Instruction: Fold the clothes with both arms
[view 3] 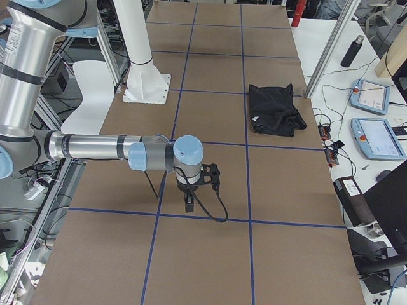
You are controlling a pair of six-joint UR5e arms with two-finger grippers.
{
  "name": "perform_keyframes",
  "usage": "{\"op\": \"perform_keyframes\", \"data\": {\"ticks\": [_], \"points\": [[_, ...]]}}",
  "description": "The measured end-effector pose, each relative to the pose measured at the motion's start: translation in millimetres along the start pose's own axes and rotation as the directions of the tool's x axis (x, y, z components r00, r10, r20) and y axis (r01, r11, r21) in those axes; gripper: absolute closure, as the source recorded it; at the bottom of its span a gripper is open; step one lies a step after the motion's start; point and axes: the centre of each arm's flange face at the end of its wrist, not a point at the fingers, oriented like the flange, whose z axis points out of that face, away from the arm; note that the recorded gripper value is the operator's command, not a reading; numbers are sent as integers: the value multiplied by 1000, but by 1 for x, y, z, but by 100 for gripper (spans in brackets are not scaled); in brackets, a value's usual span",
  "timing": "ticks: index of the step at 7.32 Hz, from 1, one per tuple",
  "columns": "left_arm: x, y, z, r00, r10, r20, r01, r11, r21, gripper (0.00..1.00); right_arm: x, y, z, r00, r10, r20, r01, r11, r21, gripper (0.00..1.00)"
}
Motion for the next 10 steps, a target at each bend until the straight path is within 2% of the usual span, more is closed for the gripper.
{"op": "perform_keyframes", "data": {"ticks": [4,10], "points": [[5,-5,-5,1000,18,2,-18,1000,12,0,-2,0,0,1000,1,25,-1,1000,1,0],[7,-7,-7,1000,26,3,-27,999,20,0,-4,0,-2,1000,-3,28,3,1000,6,0]]}}
